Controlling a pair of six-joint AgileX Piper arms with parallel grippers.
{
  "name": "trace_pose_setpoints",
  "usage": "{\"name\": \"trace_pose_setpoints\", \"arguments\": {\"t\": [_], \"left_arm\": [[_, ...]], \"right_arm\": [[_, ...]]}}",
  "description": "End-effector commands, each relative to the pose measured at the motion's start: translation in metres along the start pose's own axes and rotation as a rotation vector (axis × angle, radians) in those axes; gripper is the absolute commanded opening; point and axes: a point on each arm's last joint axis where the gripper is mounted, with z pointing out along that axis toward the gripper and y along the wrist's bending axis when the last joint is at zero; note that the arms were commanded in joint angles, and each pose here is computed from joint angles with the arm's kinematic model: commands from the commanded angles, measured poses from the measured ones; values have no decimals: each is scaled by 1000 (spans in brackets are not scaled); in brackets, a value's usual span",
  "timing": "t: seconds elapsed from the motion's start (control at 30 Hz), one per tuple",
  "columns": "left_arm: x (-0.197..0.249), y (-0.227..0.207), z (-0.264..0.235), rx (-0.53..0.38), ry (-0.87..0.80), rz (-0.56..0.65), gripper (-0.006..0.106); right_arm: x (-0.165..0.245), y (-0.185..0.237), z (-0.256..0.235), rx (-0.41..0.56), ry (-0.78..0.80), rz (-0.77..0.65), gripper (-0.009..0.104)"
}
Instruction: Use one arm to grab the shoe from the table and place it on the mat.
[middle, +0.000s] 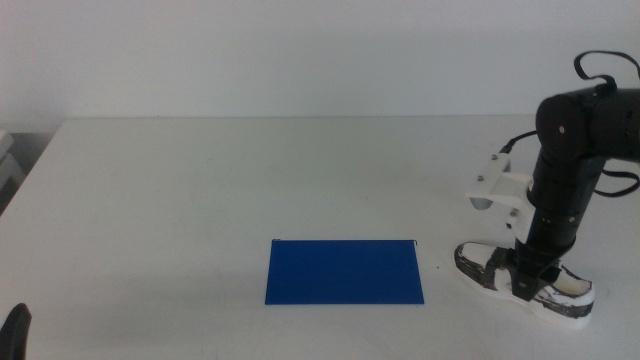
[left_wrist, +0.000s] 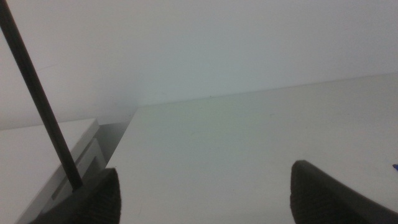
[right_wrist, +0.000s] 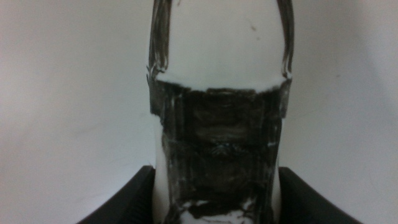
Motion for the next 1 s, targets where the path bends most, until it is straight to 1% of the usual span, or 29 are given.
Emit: {"name": "trace_pose_setpoints", "arguments": {"t": [0.0, 0.1, 0.2, 0.33, 0.43, 0.53, 0.67, 0.77, 0.87, 0.97], "left_arm": [[-6, 0, -1, 0, -83, -14, 94], [-6, 0, -1, 0, -83, -14, 94], [-6, 0, -1, 0, -83, -14, 94], [-6, 0, -1, 0, -83, -14, 94], [-6, 0, -1, 0, -83, -14, 94], [-6, 0, -1, 0, -83, -14, 94], [-6, 0, -1, 0, -83, -14, 94], [-6, 0, -1, 0, -83, -14, 94], [-6, 0, -1, 0, -83, -14, 94], [-6, 0, -1, 0, -83, -14, 94]], "right_arm": [[-3, 5, -41, 65, -65, -14, -4], [-11, 10, -68, 102, -100, -4, -4], [-22, 16, -91, 121, -136, 39, -4], [-41, 29, -111, 141, -201, 75, -4], [-58, 40, -120, 137, -221, 92, -4], [-81, 51, -121, 134, -211, 95, -4], [-113, 71, -123, 132, -258, 73, -4], [-135, 87, -119, 112, -277, 39, -4], [-147, 101, -110, 83, -271, 7, -4], [-151, 107, -104, 78, -256, -8, -4]]}}
